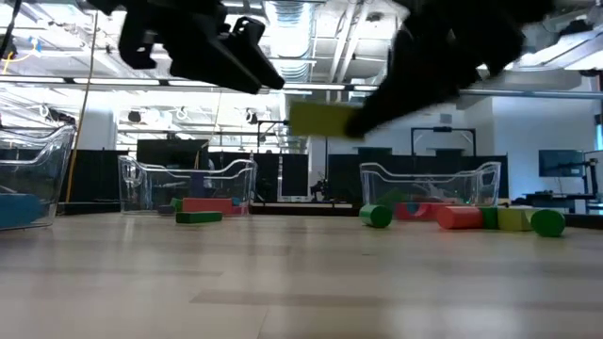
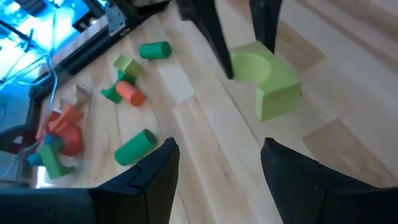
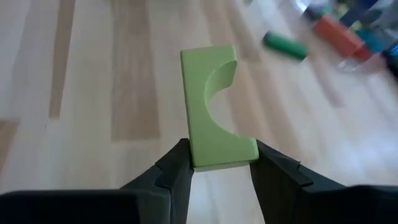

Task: Sort blocks by size
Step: Put the light green arch block into the top right transparent bin, then put the green rectangular block into the top left transparent bin

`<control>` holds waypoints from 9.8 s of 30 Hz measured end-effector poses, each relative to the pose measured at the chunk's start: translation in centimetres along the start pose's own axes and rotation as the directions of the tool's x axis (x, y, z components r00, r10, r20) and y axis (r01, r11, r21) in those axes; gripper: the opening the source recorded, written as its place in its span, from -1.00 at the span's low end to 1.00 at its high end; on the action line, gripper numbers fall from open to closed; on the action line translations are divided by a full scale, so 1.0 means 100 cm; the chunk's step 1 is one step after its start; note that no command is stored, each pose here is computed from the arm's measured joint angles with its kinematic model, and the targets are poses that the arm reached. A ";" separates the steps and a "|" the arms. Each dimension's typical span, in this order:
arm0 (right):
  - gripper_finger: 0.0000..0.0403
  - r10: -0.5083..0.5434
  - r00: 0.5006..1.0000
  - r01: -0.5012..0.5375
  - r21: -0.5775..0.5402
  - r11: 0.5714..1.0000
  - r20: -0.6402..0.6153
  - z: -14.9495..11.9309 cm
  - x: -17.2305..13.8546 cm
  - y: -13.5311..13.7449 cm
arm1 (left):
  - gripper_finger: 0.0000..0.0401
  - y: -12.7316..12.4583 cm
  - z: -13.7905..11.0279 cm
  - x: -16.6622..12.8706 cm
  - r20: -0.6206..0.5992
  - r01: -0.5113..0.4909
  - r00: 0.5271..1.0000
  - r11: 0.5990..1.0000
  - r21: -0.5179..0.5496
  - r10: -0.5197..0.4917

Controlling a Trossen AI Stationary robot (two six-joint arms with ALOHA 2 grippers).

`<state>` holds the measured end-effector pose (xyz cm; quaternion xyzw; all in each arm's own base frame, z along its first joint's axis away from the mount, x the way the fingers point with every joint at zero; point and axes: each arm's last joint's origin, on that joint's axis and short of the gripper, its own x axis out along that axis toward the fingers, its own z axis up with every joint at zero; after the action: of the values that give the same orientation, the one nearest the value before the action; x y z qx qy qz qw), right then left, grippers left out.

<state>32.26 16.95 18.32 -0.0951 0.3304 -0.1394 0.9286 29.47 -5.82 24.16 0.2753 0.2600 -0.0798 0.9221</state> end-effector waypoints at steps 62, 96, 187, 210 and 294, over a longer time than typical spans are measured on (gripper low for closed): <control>-0.16 -0.183 0.967 0.189 -0.022 0.982 0.177 0.063 -0.020 -0.101 | -0.23 0.072 0.000 -0.016 0.259 -0.167 0.945 0.975 -0.148 0.201; 0.00 -0.244 0.917 0.314 -0.192 0.930 0.315 0.075 -0.041 -0.082 | -0.35 0.080 0.009 -0.021 0.433 -0.126 0.887 0.986 -0.108 0.161; 0.00 -0.141 0.834 0.465 0.543 0.699 -0.533 -0.093 -0.021 -0.352 | 0.19 -0.012 0.005 -0.070 -0.012 0.178 0.983 0.956 -0.231 -0.186; 0.19 -0.219 0.874 0.450 0.557 0.698 -0.433 -0.083 -0.017 -0.359 | 0.19 -0.009 -0.018 -0.063 -0.167 -0.025 0.986 0.951 -0.308 -0.028; 0.19 0.074 0.996 -0.085 0.234 0.968 0.054 0.010 -0.053 -0.176 | -0.42 0.053 -0.147 0.040 -0.629 -0.386 0.761 0.665 -0.639 -0.162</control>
<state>25.50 2.19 26.97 0.0262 0.2940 -0.1383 0.9454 27.97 6.69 14.02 -0.0948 0.5473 0.1918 0.8091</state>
